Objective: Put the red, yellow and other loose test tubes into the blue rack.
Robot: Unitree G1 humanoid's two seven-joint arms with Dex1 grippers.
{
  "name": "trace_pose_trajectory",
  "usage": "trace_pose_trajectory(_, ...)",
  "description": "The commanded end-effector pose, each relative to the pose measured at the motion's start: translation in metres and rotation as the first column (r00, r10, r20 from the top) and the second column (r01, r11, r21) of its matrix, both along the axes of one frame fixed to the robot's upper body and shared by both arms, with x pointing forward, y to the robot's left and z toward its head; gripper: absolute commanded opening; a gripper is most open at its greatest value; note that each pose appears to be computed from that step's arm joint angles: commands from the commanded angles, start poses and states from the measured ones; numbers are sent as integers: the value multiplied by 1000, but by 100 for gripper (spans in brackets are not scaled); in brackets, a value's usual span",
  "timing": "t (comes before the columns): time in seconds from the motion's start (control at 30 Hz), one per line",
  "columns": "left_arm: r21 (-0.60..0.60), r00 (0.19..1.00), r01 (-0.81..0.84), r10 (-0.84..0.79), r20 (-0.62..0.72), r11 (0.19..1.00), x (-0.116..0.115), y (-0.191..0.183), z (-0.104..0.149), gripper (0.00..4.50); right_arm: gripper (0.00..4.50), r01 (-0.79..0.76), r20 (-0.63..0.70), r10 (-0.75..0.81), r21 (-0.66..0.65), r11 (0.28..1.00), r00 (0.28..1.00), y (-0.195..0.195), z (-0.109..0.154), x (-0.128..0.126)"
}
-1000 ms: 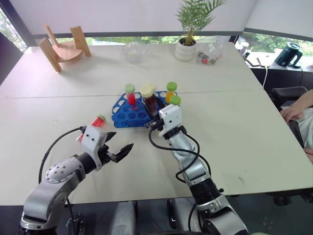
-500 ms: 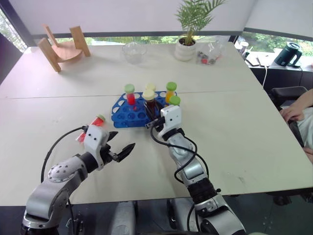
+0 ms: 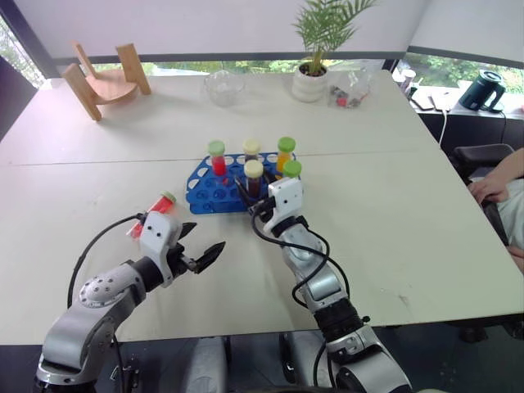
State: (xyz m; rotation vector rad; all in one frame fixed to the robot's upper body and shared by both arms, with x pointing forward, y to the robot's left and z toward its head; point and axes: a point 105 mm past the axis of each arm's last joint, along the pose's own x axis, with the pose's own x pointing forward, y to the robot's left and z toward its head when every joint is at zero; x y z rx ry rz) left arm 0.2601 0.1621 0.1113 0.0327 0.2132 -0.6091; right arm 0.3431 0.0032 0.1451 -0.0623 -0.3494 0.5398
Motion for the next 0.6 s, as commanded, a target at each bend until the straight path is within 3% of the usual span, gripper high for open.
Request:
trace_pose_trajectory(0.03, -20, 998, -20, 21, 66, 1000, 1, 3, 20, 450, 446, -42, 67, 41, 13, 999, 997, 1, 21, -11)
trace_pose_trajectory(0.13, 53, 998, -26, 23, 55, 998, 0, 6, 25, 450, 446, -106, 120, 107, -14, 994, 987, -3, 39, -24)
trace_pose_trajectory(0.27, 55, 998, -20, 17, 68, 998, 0, 18, 53, 450, 446, -164, 172, 174, -68, 984, 970, -29, 71, -38)
trace_pose_trajectory(0.37, 198, 999, -49, 46, 23, 979, 6, 40, 64, 450, 446, -290, 121, 305, -130, 948, 945, -47, 84, -51)
trace_pose_trajectory(0.43, 331, 998, -37, 53, -42, 943, 12, 55, 72, 450, 446, -442, 17, 450, -154, 884, 893, -50, 84, -64)
trace_pose_trajectory(0.6, 494, 970, -14, 131, -204, 869, 32, 88, 100, 450, 446, -784, -340, 712, -165, 598, 615, -52, 62, -112)
